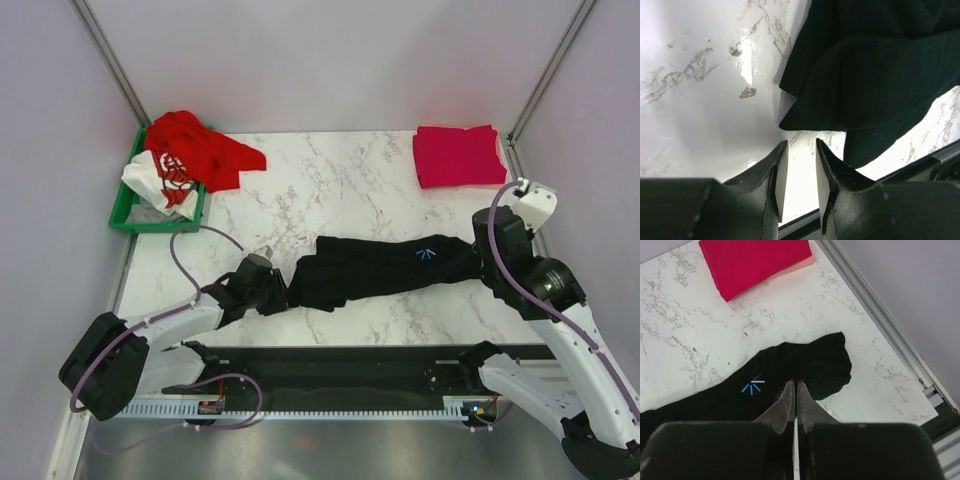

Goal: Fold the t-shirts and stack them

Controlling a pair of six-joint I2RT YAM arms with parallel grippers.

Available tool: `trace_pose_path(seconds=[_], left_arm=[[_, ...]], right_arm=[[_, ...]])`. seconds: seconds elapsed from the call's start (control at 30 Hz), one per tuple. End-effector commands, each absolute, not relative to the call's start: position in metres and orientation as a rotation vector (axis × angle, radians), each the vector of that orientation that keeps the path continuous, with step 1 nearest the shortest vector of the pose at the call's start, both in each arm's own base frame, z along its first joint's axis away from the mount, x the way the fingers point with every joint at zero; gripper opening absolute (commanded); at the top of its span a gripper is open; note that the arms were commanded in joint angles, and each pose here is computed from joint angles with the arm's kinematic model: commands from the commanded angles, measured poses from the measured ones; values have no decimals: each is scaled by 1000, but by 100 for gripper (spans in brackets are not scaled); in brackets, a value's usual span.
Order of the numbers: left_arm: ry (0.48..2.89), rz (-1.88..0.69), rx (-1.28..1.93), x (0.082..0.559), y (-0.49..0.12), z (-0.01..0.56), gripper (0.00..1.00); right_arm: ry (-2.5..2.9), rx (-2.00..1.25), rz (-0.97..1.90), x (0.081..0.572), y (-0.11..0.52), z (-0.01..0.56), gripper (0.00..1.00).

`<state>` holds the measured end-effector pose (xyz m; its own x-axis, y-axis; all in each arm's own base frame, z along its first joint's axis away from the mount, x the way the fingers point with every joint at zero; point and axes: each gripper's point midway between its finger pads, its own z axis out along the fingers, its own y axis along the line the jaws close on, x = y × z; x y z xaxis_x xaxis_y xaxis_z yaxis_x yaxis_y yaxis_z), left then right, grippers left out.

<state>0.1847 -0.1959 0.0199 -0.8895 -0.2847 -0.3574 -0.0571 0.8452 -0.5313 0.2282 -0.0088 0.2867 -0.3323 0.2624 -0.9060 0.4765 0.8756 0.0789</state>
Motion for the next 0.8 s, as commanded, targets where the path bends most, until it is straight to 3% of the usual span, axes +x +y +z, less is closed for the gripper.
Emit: trace_pose_path(seconds=[0.0,0.1,0.23,0.33,0.53,0.67,0.77], left_arm=[[2614,-608,-327,183,-180,4,36],[2621,-581,-332,186,-179,2,40],[2600,-514,-353,194,-173,3,55],[2582,-449,-356,199,-165,10,57],[2558,-415,-358,203,-160,14,55],[2576,-531,-264,205,-181,13,54],[2617,-553,-247,201,-186,3,45]], right_arm=[[1911,560,-223,232,-7,289,0],[1912,556,-216,232,-6,289,0],[1908,551,-210,231,-6,292,0],[1908,547,-207,230,-6,293,0],[1906,545,-204,230,-6,294,0],[1914,545,-205,232,-5,291,0],[1915,546,-205,234,-4,290,0]])
